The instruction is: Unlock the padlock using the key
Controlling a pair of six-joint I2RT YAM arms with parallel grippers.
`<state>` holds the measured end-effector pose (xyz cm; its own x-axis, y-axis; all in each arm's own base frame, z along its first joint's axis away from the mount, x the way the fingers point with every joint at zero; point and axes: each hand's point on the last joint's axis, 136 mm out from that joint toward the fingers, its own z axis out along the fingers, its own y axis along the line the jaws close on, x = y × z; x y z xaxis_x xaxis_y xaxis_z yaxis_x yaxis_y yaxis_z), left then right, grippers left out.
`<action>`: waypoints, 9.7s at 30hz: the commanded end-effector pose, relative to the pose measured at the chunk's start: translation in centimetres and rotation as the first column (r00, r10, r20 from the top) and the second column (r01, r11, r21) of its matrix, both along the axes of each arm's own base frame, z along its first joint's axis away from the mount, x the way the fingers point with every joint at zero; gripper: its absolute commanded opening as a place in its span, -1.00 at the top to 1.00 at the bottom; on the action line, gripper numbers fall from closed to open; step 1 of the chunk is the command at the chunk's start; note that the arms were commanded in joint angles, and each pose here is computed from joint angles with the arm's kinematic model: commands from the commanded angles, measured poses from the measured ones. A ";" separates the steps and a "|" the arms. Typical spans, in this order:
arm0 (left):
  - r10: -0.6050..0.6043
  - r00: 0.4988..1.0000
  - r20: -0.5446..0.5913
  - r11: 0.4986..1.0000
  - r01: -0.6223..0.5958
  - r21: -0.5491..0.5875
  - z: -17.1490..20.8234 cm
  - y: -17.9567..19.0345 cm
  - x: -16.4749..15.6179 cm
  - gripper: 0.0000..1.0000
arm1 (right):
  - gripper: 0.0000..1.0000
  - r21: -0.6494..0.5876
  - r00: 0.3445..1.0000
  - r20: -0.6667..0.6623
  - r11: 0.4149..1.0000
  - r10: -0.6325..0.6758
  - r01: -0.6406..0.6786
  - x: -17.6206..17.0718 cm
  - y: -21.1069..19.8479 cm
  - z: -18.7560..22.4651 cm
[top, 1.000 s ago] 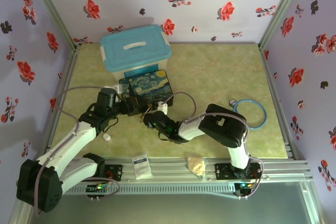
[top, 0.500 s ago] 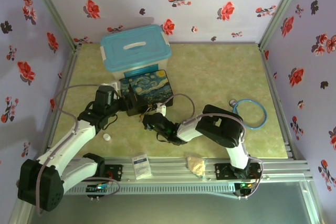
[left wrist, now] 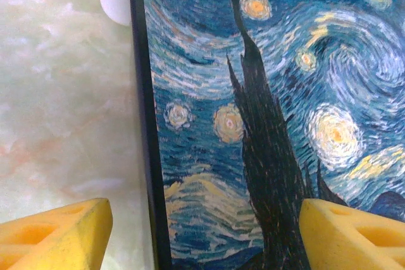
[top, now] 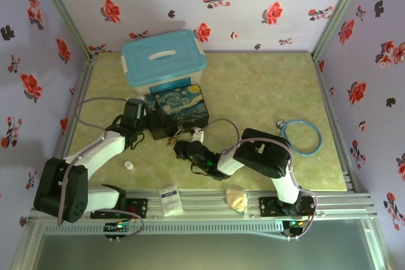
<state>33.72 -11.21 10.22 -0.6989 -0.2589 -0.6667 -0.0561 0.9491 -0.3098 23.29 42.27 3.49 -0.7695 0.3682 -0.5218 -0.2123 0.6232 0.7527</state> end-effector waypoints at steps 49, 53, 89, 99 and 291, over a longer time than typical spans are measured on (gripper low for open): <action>0.033 0.997 0.073 0.999 -0.035 0.021 0.0 1.0 2.1 -0.55 | 0.00 -0.555 0.978 0.209 0.826 0.018 0.103 0.4 -0.5 1.1; 0.017 0.998 0.062 1.000 -0.018 0.020 0.0 0.8 2.1 -0.55 | -0.05 -0.652 0.984 0.175 0.743 -0.043 0.148 1.6 -0.4 -0.5; 0.008 1.000 0.019 0.999 -0.009 0.031 -2.5 0.7 2.5 -0.48 | 0.62 -0.395 0.985 0.128 0.904 -0.120 0.161 -0.6 -8.0 -0.9; -0.012 1.000 0.008 1.000 0.012 0.015 -3.1 0.1 2.9 -0.44 | 0.78 -0.320 0.985 0.123 0.935 -0.119 0.152 0.6 -10.5 -0.9; -0.135 0.984 -0.114 0.988 0.143 0.058 -7.4 -2.7 4.0 -0.21 | 0.18 -0.691 0.913 0.372 0.607 -0.167 0.393 8.7 -8.2 -1.3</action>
<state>41.26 -15.64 9.31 -0.6565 -0.2042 -0.7262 0.0974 0.9316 -0.3501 30.65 37.06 2.01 -0.5080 -0.0902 -0.8566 -0.1230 0.9919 -0.0315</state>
